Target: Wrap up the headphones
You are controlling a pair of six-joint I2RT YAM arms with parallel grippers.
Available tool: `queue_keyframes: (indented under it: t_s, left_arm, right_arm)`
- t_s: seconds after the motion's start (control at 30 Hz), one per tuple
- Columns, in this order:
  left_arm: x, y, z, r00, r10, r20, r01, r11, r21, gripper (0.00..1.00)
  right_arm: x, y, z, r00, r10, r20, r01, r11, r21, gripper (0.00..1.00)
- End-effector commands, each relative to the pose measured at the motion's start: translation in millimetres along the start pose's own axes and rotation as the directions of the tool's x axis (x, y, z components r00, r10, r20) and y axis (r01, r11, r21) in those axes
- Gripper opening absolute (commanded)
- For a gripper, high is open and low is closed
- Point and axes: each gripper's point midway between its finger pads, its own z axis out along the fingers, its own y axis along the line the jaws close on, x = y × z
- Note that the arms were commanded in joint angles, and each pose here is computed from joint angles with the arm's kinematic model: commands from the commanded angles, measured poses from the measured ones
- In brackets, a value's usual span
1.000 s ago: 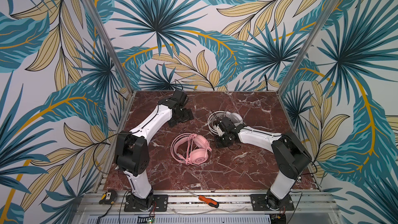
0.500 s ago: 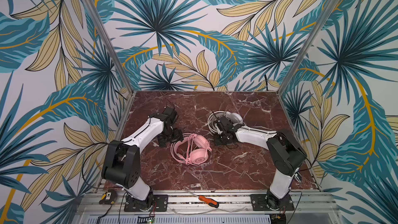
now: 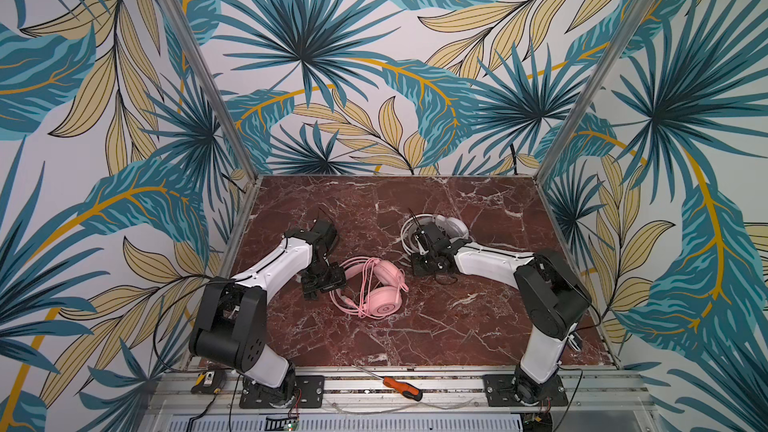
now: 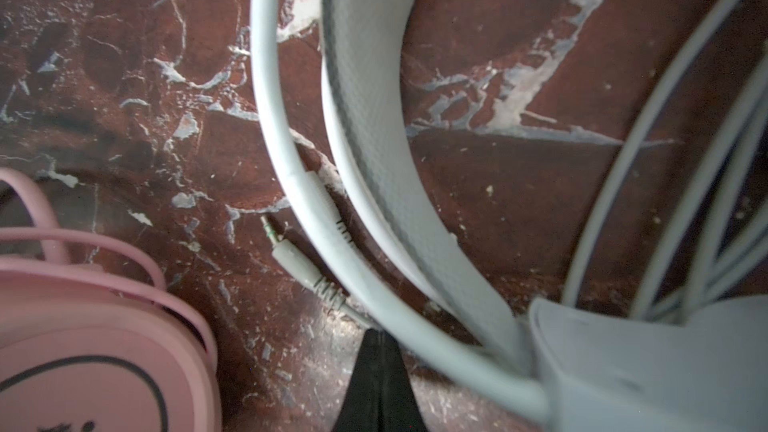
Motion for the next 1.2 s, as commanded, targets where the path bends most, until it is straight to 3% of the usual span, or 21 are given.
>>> queue_keyframes:
  t_s: [0.0,0.23,0.37,0.63,0.8,0.97,1.17]
  left_arm:
    - [5,6,5,1.000,0.010,-0.030,-0.010,1.000,-0.011,0.75]
    - [-6,16,19,1.000,-0.006,-0.019,0.004,0.996,-0.086,0.69]
    - [-14,18,25,0.999,-0.040,0.011,0.041,0.994,-0.099,0.64]
    - [-29,26,32,0.996,-0.073,0.048,0.079,0.988,-0.130,0.48]
    - [-40,37,32,0.992,-0.108,0.066,0.116,0.984,-0.139,0.42]
    - [-58,41,32,0.989,-0.120,0.091,0.131,0.983,-0.126,0.25]
    - [-95,45,32,0.987,-0.110,0.115,0.124,0.984,-0.125,0.20]
  right_arm:
    - [-7,11,-13,1.000,0.004,0.029,-0.003,0.999,-0.050,0.00]
    - [-31,22,-63,0.980,-0.012,0.198,0.038,0.991,-0.127,0.15]
    - [-44,17,-101,0.953,-0.031,0.303,0.066,0.992,-0.107,0.31]
    - [-52,-21,-175,0.869,-0.047,0.492,0.043,0.999,0.018,0.75]
    - [-38,-50,-194,0.883,-0.050,0.467,0.006,0.995,0.095,0.92]
    - [-24,-79,-199,0.901,-0.007,0.435,-0.056,0.990,0.130,1.00]
    - [-2,-108,-198,0.915,0.091,0.392,-0.133,0.988,0.083,1.00]
